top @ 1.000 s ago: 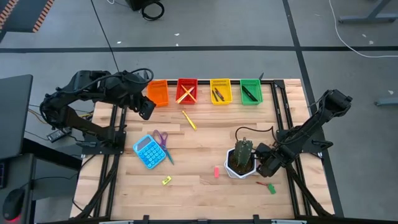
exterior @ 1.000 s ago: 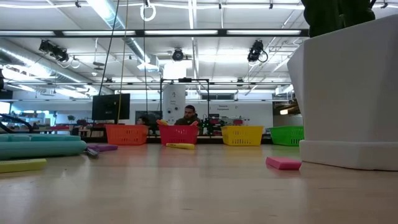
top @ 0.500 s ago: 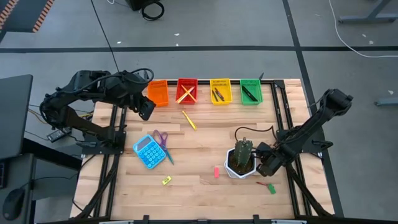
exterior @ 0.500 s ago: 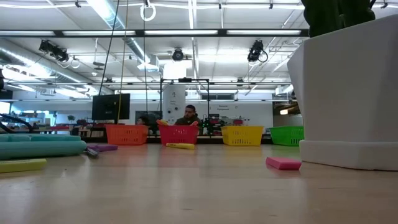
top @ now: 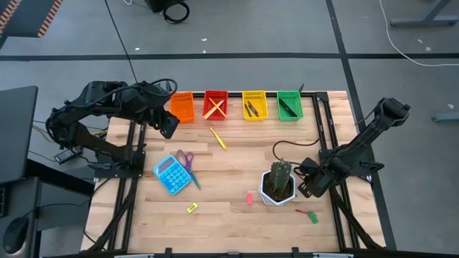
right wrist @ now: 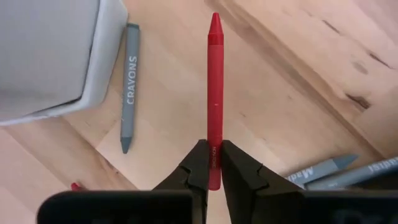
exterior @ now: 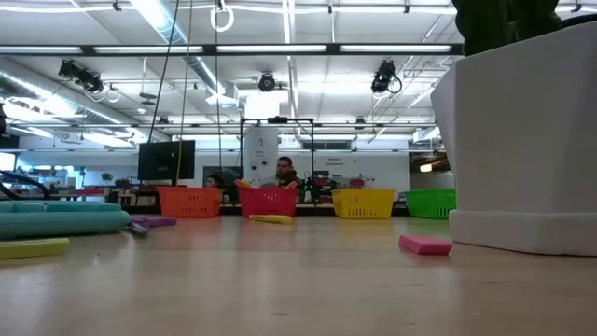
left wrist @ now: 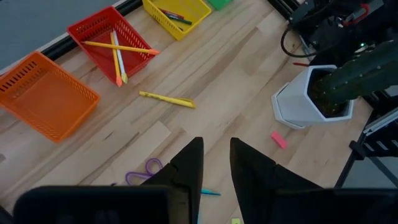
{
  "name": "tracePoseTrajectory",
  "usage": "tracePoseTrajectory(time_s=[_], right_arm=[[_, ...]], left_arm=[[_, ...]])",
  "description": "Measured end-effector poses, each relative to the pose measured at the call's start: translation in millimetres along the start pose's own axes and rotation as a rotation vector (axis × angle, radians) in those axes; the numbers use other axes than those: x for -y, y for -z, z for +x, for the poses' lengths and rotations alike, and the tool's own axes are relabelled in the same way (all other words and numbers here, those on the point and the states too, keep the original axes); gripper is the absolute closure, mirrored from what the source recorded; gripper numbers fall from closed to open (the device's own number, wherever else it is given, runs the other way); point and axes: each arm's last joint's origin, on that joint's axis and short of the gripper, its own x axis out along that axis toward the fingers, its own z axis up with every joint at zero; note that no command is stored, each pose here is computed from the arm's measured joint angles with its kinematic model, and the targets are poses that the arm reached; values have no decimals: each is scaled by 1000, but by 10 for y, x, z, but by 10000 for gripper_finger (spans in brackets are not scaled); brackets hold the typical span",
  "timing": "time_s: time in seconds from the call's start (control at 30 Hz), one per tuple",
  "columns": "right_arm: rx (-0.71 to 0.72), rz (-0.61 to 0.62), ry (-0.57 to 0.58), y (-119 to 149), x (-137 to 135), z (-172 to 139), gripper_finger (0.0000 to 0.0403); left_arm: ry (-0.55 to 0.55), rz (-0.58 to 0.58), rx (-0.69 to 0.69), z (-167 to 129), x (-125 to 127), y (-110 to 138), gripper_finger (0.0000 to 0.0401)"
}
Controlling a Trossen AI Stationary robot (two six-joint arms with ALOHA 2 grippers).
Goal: Sort crayons/erasers/pens/pencils in bins
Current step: Put the top red crayon into the yellow bin
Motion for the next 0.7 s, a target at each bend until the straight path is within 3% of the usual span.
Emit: tracePoseTrajectory(time_s=[0.47,0.7], right_arm=[[101,210,-109,-311,105,-167,364],[187,187,-141,-649,80,-397,364]], left_arm=[[-15,1,13,-1,-5,-4,315],[-50,-2,46,3,-11,-16,313]])
